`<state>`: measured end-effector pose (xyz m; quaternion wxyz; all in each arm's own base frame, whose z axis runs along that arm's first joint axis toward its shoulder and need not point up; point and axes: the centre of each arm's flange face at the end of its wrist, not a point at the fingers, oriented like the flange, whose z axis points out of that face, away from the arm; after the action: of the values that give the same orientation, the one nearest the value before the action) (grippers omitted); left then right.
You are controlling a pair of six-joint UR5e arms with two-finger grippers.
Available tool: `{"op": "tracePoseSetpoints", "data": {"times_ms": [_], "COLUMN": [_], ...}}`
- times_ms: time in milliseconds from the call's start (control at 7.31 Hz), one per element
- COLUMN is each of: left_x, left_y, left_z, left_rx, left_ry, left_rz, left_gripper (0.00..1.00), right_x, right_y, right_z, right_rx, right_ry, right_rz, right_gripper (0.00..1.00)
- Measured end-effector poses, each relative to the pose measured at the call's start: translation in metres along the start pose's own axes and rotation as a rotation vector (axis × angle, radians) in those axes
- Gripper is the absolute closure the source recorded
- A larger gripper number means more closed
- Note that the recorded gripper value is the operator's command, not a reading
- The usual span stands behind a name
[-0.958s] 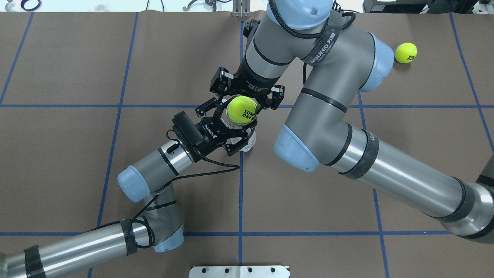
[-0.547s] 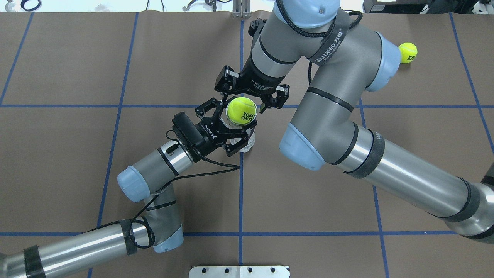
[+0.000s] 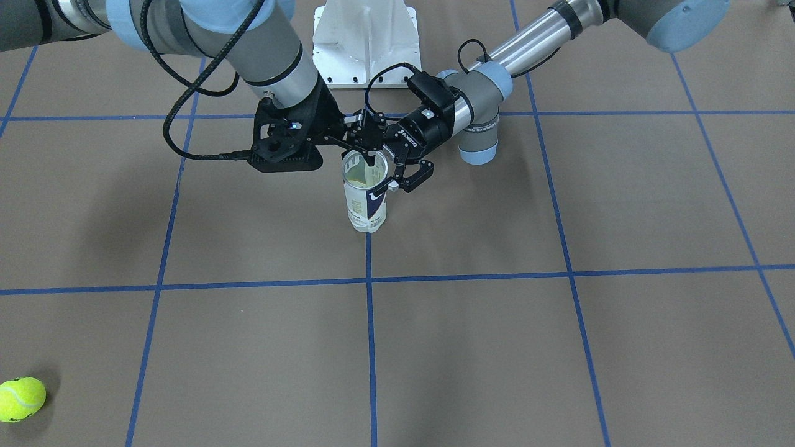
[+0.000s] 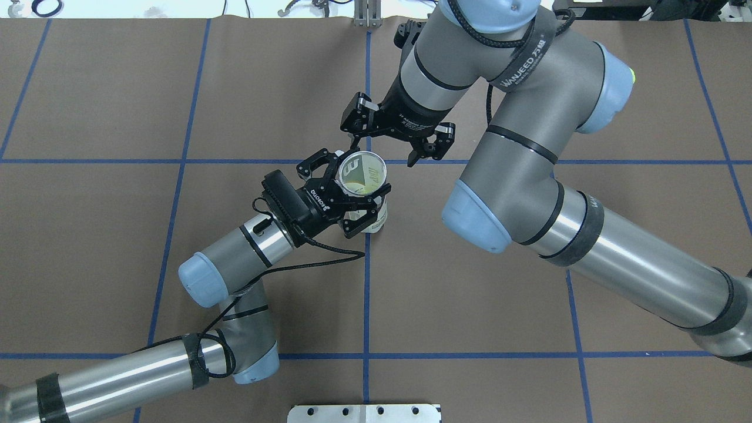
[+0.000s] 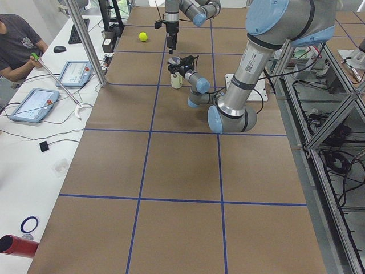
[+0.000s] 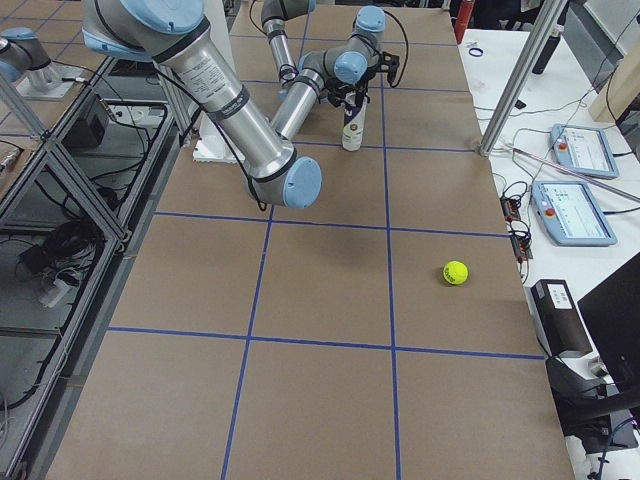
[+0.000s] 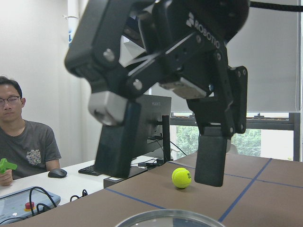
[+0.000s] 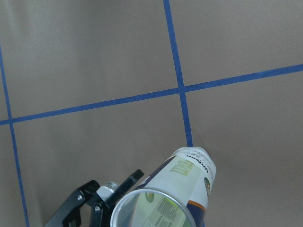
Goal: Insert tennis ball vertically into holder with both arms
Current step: 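Open the right gripper and raise it away from the tube, then move the right gripper to the second tennis ball and grasp it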
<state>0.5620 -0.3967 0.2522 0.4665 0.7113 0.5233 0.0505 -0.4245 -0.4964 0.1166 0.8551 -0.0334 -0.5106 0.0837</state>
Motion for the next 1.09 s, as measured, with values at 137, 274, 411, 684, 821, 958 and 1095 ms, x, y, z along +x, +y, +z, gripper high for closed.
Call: {"op": "tracePoseSetpoints", "data": {"times_ms": [137, 274, 411, 684, 821, 958, 1095], "left_x": [0.0, 0.0, 0.0, -0.001, -0.001, -0.001, -0.002], "left_y": [0.0, -0.001, -0.001, -0.001, -0.001, -0.001, -0.001], "left_z": [0.0, 0.0, 0.0, 0.0, -0.001, -0.001, -0.001], "left_rx": [0.001, 0.002, 0.003, 0.005, 0.005, 0.006, 0.008], "left_ry": [0.0, 0.0, 0.0, 0.0, 0.0, 0.0, 0.0], "left_rz": [0.0, -0.001, -0.001, -0.001, -0.001, -0.001, -0.002], "left_gripper": [0.12, 0.13, 0.13, 0.14, 0.14, 0.14, 0.14], "right_x": [0.027, 0.067, 0.119, 0.227, 0.273, 0.318, 0.355], "right_y": [-0.013, -0.036, -0.067, -0.148, -0.183, -0.216, -0.24], "right_z": [-0.005, -0.011, -0.012, -0.008, -0.008, -0.013, -0.012], "right_rx": [0.008, 0.02, 0.034, 0.039, 0.028, 0.016, 0.009], "right_ry": [0.015, 0.044, 0.094, 0.224, 0.276, 0.32, 0.354], "right_rz": [0.014, 0.017, -0.02, -0.115, -0.135, -0.138, -0.134], "right_gripper": [0.01, 0.01, 0.01, 0.01, 0.01, 0.01, 0.01]}}
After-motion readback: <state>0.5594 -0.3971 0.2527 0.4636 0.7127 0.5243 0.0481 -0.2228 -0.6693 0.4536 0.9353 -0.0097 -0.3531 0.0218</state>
